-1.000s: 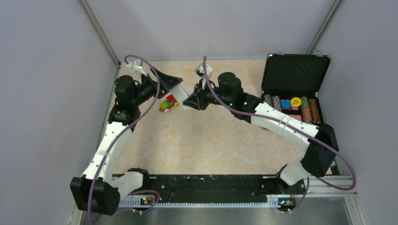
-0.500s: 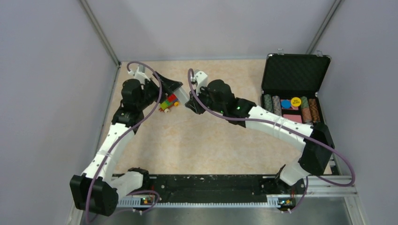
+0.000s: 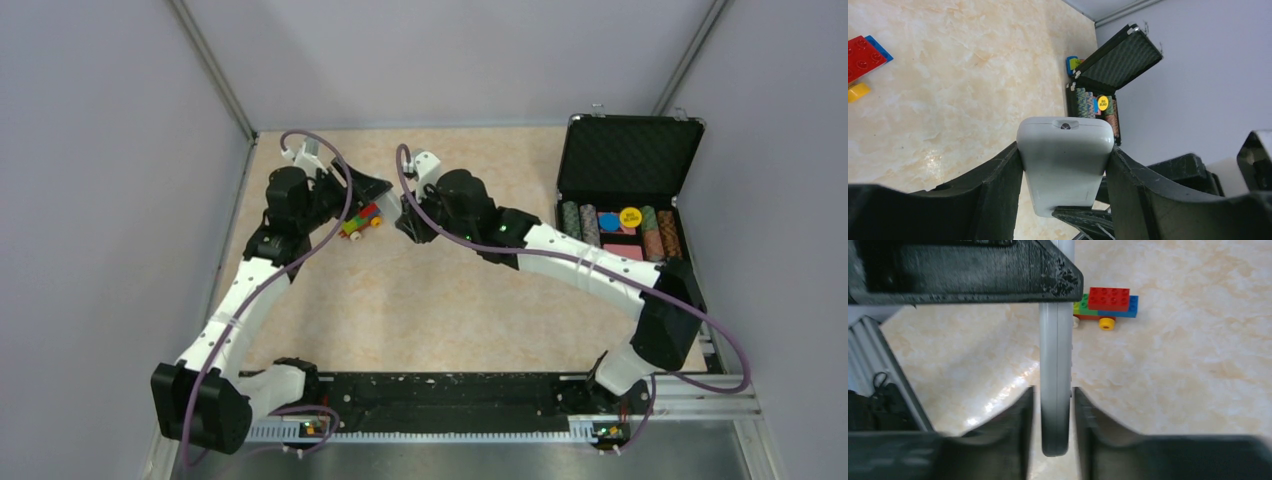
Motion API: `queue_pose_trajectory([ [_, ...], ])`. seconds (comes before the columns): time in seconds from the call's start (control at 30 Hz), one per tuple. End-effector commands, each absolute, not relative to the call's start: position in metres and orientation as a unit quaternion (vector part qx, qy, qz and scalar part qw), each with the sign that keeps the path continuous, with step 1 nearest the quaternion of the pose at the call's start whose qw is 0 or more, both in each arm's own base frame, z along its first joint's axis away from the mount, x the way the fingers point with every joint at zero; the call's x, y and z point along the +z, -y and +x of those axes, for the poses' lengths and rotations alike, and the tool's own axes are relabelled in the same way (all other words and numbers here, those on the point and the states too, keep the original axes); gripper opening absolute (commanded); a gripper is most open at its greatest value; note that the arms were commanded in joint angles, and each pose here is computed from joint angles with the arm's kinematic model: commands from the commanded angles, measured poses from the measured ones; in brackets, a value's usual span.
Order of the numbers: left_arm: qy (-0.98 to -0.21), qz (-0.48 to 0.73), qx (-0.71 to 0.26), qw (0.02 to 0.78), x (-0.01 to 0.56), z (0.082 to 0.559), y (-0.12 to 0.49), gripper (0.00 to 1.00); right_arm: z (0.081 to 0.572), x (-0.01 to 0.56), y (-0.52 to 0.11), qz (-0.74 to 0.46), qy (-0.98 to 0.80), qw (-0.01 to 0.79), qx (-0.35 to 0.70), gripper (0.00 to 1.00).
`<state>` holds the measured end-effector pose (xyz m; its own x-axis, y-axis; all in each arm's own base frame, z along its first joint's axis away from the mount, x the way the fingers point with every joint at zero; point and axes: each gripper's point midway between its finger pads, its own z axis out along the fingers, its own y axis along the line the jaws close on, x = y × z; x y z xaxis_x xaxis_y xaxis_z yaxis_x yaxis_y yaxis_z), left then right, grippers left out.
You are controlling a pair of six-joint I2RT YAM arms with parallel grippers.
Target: Load the batteries into the remote control
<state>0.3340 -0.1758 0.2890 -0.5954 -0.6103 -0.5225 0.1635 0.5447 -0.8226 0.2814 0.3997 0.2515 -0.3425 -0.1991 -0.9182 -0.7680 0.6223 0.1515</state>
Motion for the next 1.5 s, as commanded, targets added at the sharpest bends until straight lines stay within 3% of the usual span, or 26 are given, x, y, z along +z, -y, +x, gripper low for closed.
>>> queue_pose_trajectory([
  [0.0, -0.769, -0.090, -0.446, 0.449, 0.305, 0.333, 0.180, 0.00, 0.278, 0.308, -0.414, -0.303, -0.720, 0.520, 0.346, 0.46],
  [0.03, -0.772, -0.076, -0.439, 0.454, 0.307, 0.332, 0.180, 0.00, 0.276, 0.309, -0.412, -0.305, -0.720, 0.516, 0.350, 0.60],
  [0.1, -0.773, -0.042, -0.430, 0.465, 0.315, 0.329, 0.180, 0.00, 0.272, 0.316, -0.407, -0.305, -0.719, 0.506, 0.367, 0.73],
  [0.23, -0.763, 0.028, -0.432, 0.481, 0.330, 0.317, 0.181, 0.00, 0.265, 0.340, -0.391, -0.299, -0.696, 0.489, 0.433, 0.85],
  [0.5, -0.673, 0.176, -0.538, 0.476, 0.377, 0.269, 0.208, 0.00, 0.245, 0.365, -0.382, -0.323, -0.639, 0.454, 0.531, 0.91],
  [0.93, -0.617, 0.237, -0.595, 0.457, 0.401, 0.233, 0.216, 0.00, 0.219, 0.357, -0.393, -0.342, -0.606, 0.396, 0.598, 0.91],
  [1.07, -0.607, 0.245, -0.603, 0.455, 0.403, 0.228, 0.217, 0.00, 0.215, 0.353, -0.395, -0.341, -0.605, 0.380, 0.610, 0.83],
  [1.37, -0.606, 0.242, -0.605, 0.456, 0.403, 0.229, 0.217, 0.00, 0.213, 0.347, -0.402, -0.324, -0.613, 0.339, 0.637, 0.36],
  [1.4, -0.607, 0.241, -0.604, 0.458, 0.403, 0.229, 0.216, 0.04, 0.214, 0.347, -0.401, -0.320, -0.614, 0.341, 0.635, 0.32],
  [1.43, -0.611, 0.237, -0.601, 0.457, 0.402, 0.231, 0.216, 0.17, 0.217, 0.346, -0.401, -0.314, -0.620, 0.344, 0.632, 0.31],
  [1.47, -0.619, 0.230, -0.592, 0.462, 0.401, 0.235, 0.215, 0.37, 0.220, 0.345, -0.400, -0.307, -0.625, 0.348, 0.628, 0.29],
])
